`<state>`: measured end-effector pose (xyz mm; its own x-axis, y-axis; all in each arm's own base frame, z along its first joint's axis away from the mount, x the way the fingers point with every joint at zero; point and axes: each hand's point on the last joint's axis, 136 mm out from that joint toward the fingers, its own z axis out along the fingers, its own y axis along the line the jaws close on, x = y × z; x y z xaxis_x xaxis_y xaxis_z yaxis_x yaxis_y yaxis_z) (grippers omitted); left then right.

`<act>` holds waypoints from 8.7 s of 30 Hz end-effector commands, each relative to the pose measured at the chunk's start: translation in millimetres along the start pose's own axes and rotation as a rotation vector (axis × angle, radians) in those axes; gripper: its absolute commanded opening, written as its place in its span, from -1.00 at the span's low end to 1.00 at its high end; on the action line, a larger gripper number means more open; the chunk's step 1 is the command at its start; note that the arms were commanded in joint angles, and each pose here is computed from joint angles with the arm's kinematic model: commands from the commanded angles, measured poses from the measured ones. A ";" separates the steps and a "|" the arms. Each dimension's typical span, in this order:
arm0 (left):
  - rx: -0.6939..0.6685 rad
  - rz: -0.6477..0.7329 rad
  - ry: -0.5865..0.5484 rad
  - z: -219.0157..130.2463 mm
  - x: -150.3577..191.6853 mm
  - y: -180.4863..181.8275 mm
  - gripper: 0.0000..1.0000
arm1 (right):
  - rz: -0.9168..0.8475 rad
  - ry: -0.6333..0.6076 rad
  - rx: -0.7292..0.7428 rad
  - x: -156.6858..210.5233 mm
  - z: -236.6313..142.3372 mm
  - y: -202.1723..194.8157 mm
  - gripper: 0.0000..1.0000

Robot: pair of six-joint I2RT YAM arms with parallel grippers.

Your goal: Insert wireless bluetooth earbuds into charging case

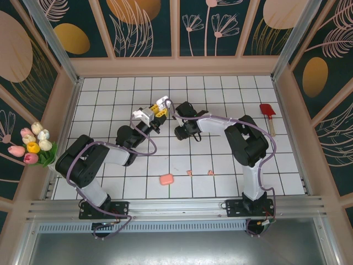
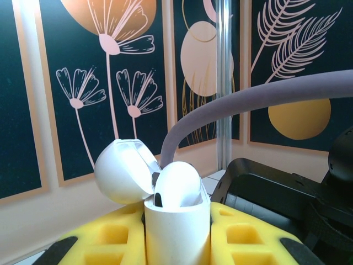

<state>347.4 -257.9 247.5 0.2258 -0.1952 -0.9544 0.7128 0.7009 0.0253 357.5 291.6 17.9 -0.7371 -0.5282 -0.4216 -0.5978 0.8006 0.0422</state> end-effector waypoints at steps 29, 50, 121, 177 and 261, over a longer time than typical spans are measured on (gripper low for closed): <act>0.042 0.031 -0.118 10.7 -33.7 -6.0 -1.00 | 0.255 0.144 0.271 73.5 -19.0 -45.0 -0.41; 0.037 0.030 -0.113 11.0 -30.8 -5.1 -1.00 | 0.138 0.025 0.207 44.4 -52.3 -34.6 0.01; -0.138 0.065 -0.168 -14.7 -46.9 53.0 -1.00 | 0.740 0.080 0.377 35.6 -26.6 -17.1 -0.03; -0.124 0.043 -0.174 -15.0 -45.9 51.9 -1.00 | 0.191 0.063 0.159 29.3 -22.8 11.4 -0.43; 0.348 -0.117 -0.035 36.9 -44.5 -20.7 -1.00 | 0.027 -1.001 -0.148 -158.6 -325.9 36.8 -0.42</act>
<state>348.1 -285.3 290.5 0.1457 -0.2658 -0.9530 0.9082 0.4179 0.0223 349.6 308.2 371.6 -0.2056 -0.0225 -0.9784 -0.6516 0.7491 0.1197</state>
